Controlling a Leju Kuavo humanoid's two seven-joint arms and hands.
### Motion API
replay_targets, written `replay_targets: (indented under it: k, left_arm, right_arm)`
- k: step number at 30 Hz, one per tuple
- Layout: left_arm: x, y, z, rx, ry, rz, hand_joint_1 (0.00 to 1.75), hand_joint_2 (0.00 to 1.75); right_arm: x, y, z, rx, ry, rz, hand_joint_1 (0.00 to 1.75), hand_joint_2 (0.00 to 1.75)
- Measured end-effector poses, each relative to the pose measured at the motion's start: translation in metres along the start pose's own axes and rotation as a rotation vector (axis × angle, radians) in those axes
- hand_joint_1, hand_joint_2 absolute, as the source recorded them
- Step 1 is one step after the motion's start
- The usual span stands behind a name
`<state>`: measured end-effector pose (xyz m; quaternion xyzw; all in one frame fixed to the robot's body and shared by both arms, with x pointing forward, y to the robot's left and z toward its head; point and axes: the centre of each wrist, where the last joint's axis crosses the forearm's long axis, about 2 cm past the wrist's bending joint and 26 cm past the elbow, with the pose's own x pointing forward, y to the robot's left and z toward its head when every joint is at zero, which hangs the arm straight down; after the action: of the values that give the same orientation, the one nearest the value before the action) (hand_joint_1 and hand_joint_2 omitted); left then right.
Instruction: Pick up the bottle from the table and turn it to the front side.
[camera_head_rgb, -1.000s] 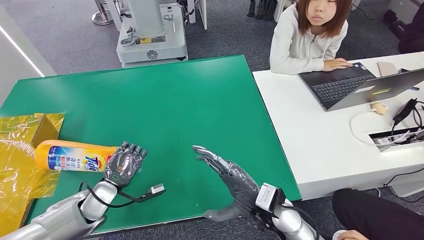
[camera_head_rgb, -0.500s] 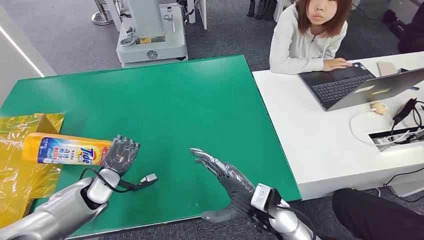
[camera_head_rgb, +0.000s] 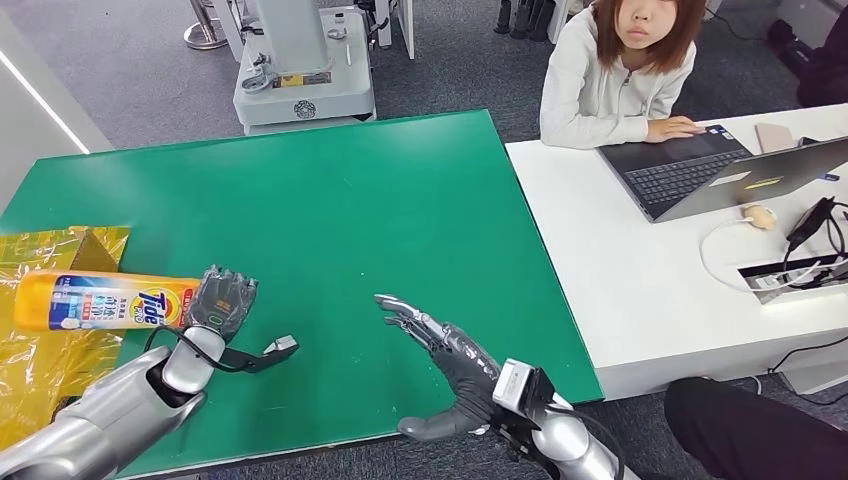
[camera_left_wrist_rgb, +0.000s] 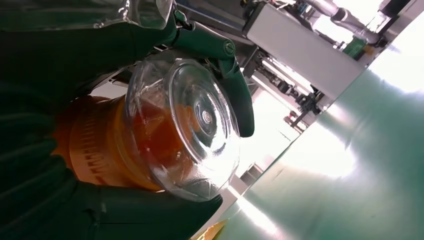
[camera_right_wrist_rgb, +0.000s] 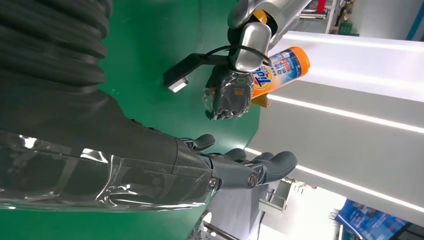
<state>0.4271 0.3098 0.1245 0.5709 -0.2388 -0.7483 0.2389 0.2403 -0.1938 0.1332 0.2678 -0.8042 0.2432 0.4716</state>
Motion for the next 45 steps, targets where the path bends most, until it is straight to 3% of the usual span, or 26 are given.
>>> replay_targets:
  k: [17,45]
  left_arm:
    - [-0.012,-0.014,0.003,-0.035,0.013,0.5,1.75,1.75]
    - [-0.017,-0.039,0.01,-0.255,0.0,0.362,1.75,1.75]
  right_arm:
    - [-0.001,0.012,0.01,0.0,0.043,-0.01,0.0,1.75]
    - [0.008,0.023,0.005,0.007,0.042,-0.007,0.0,1.75]
